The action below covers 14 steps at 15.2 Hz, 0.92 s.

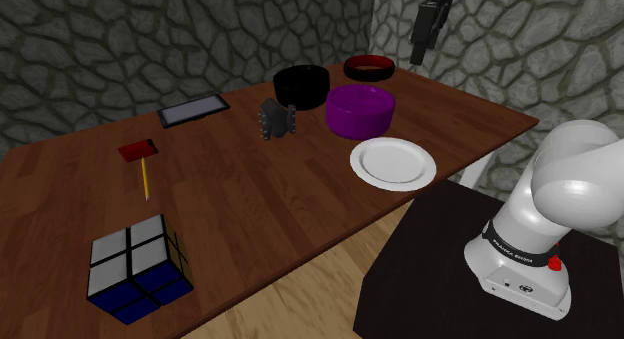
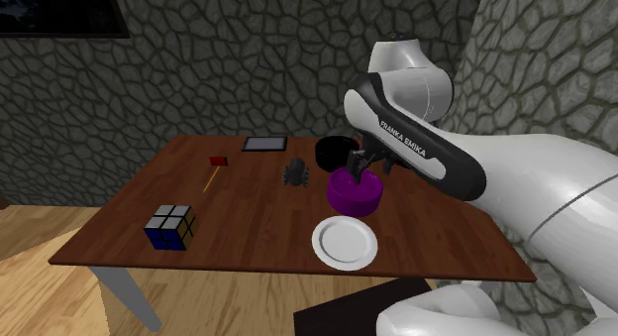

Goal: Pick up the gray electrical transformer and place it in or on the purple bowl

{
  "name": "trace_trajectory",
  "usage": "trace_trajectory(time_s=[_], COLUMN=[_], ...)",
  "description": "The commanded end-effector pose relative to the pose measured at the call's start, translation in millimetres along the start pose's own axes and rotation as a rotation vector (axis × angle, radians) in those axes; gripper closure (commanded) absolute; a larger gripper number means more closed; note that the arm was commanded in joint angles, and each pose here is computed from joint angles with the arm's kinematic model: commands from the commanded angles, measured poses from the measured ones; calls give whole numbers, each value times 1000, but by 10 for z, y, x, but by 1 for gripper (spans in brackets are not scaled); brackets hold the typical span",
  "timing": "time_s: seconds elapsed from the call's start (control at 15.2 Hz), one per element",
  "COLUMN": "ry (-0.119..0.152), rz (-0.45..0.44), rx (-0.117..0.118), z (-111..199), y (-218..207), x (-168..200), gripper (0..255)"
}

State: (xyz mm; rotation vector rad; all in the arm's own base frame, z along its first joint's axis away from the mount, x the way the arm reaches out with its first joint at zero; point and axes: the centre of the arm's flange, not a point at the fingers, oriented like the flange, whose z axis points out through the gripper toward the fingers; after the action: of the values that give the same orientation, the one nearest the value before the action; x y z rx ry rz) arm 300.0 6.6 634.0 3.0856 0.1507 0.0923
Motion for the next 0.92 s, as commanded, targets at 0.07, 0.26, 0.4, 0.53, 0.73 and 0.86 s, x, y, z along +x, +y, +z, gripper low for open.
trace_trajectory(time_s=[0.07, 0.26, 0.4, 0.53, 0.73, 0.86], ry=[1, 5, 8, 10, 14, 17], rz=[1, 3, 5, 7, 9, 11], rx=[6, 23, 34, 46, 63, 74], z=[55, 217, 324, 431, 588, 692], y=[-16, -64, -98, -132, -185, -221], x=[116, 463, 695, 927, 1276, 1509], gripper=[0, 0, 0, 0, 0, 0])
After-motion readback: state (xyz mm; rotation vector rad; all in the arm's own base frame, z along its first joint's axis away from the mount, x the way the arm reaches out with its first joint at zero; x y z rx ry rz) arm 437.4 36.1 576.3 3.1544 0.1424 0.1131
